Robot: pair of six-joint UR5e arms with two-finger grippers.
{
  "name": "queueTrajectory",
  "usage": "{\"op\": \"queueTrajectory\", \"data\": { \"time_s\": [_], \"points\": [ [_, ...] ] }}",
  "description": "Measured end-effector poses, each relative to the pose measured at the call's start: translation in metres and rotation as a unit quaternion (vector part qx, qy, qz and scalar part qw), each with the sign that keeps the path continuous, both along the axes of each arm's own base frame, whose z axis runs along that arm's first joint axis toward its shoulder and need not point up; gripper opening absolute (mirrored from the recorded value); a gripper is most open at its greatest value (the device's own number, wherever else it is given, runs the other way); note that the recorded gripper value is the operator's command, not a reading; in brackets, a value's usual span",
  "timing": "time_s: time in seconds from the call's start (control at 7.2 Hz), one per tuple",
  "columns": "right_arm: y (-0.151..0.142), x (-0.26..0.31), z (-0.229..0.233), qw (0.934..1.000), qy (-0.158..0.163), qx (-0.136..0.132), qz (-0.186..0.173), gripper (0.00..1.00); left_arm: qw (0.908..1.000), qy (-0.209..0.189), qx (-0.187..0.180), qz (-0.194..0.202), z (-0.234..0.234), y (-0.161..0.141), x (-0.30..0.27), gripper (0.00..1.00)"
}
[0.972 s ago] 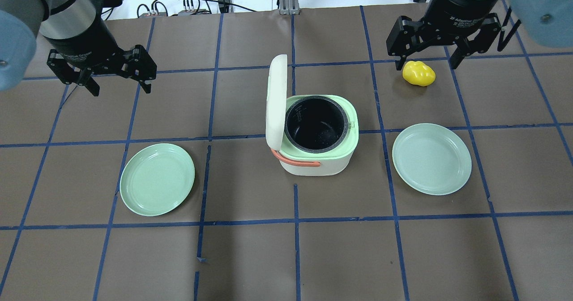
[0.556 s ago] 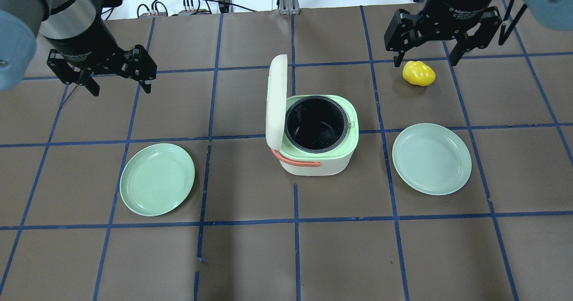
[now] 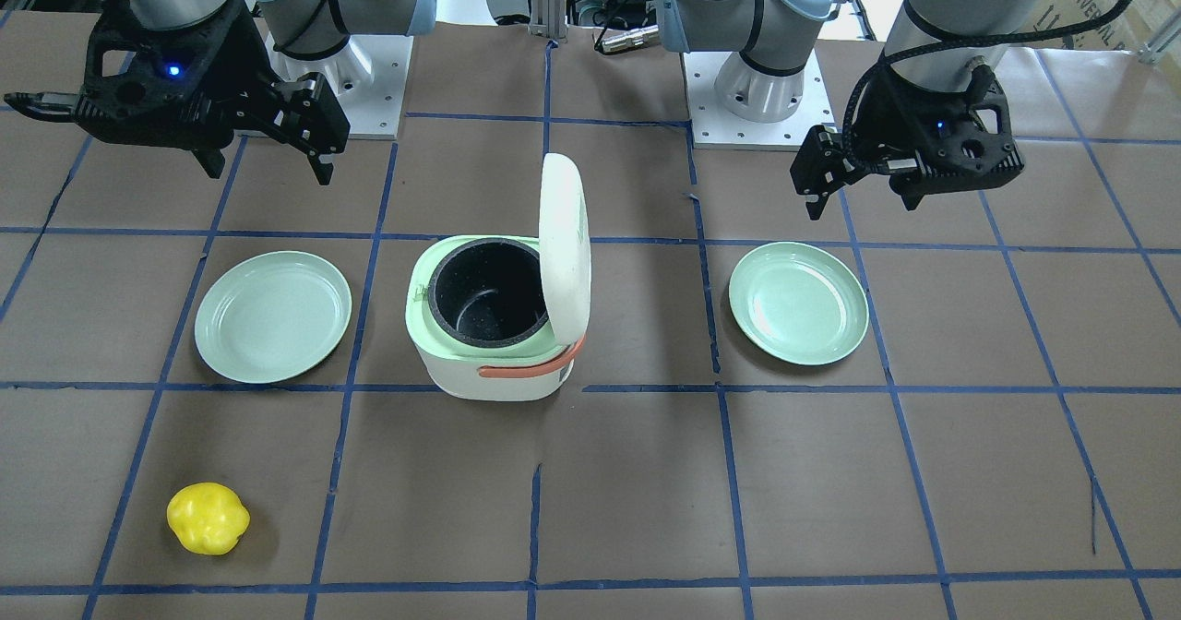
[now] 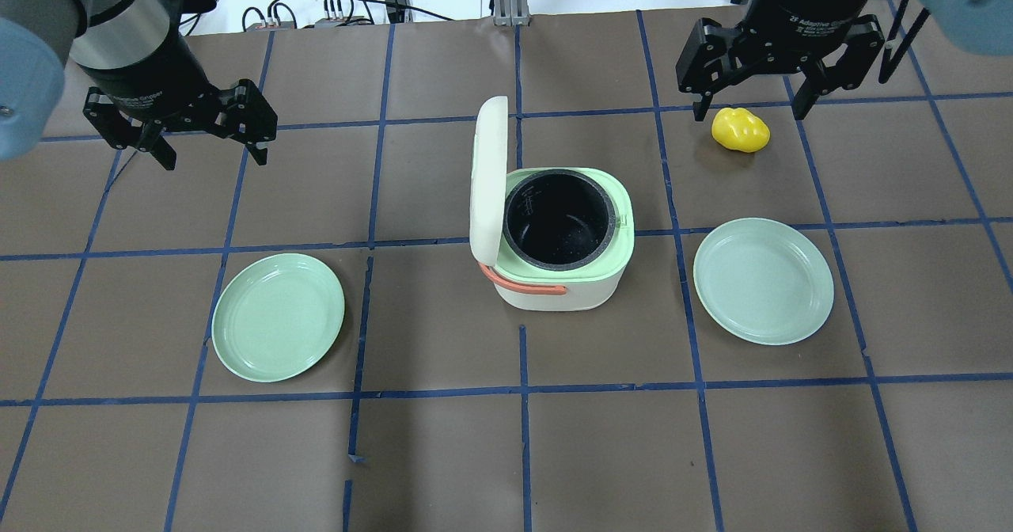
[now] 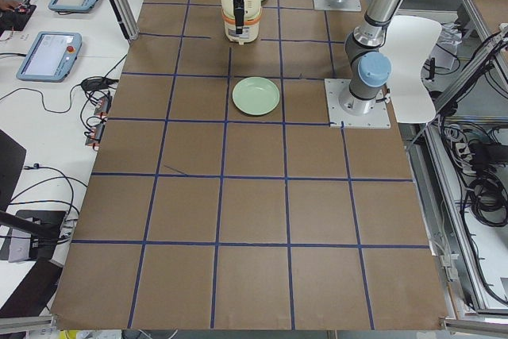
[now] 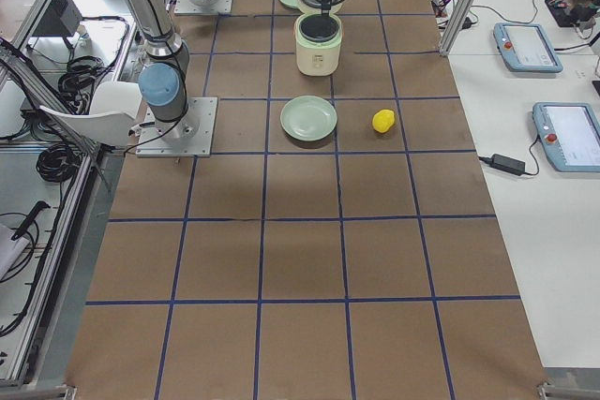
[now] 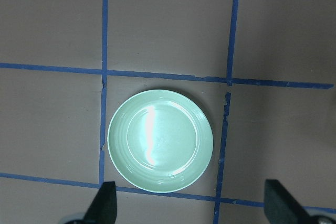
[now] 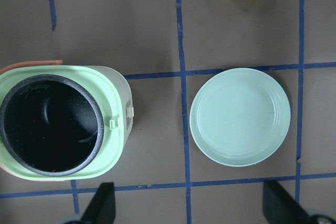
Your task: Press rice cooker button
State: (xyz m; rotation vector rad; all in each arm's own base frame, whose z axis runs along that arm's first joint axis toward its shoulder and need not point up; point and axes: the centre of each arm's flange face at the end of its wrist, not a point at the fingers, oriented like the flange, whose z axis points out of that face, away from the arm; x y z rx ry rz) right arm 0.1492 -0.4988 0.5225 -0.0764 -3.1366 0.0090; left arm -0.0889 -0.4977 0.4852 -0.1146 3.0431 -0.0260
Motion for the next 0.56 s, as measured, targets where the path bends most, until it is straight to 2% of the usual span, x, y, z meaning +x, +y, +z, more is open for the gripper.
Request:
{"op": "queueTrajectory", "data": {
  "time_s": [0.56],
  "points": [
    [-0.0008, 0.0009, -0.0024, 1.0000, -0.004, 0.002, 0.000, 0.99, 1.0000, 0.000, 0.000, 0.000, 0.0001, 0.0001, 0.0000, 1.00]
  ]
}}
